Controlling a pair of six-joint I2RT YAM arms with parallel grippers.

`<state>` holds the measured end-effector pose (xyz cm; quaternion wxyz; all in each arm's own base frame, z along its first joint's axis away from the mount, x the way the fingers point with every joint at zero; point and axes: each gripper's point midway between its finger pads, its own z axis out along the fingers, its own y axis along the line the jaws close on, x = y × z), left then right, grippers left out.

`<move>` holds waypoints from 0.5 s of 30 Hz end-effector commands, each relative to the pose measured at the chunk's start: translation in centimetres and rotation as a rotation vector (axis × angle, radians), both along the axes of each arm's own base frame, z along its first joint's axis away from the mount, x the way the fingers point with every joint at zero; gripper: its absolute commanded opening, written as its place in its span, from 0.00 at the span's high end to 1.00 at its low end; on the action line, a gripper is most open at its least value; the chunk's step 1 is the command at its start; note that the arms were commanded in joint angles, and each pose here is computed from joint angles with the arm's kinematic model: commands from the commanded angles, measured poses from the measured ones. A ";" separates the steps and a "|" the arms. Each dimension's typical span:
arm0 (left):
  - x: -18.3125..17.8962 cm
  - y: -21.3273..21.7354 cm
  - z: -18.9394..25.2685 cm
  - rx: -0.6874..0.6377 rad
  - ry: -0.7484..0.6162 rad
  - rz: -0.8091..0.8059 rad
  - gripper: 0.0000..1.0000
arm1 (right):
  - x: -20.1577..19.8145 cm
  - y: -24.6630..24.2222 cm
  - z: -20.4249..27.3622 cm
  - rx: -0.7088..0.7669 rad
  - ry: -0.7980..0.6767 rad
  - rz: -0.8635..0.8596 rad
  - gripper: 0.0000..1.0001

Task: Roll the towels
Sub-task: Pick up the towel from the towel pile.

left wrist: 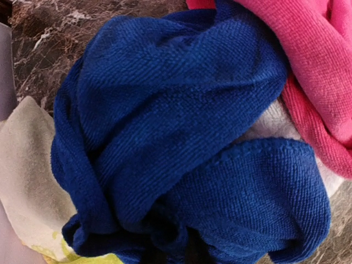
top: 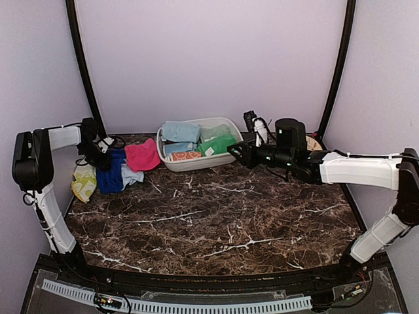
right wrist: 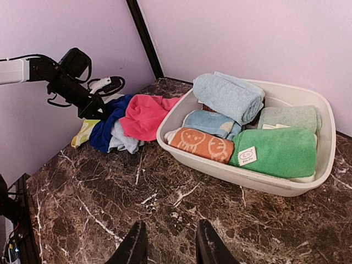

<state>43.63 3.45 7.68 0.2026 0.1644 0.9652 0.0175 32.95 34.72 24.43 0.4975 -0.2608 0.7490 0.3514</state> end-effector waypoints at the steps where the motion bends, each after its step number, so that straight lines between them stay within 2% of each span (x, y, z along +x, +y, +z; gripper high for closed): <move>1: 1.0 -0.7 2.7 -0.064 -0.040 0.008 0.97 | -0.5 -0.7 0.6 0.006 0.001 -0.027 0.71; 5: 1.2 -1.5 8.1 -0.102 -0.142 -0.006 1.00 | -0.9 -1.0 0.8 0.010 0.007 -0.024 0.71; 10: -0.3 -3.4 17.3 -0.131 -0.309 -0.065 1.00 | -1.2 -1.2 1.4 0.026 0.001 -0.024 0.73; 15: -3.9 -8.6 22.9 -0.183 -0.332 -0.200 1.00 | -1.4 -1.5 2.3 0.027 -0.017 -0.029 0.74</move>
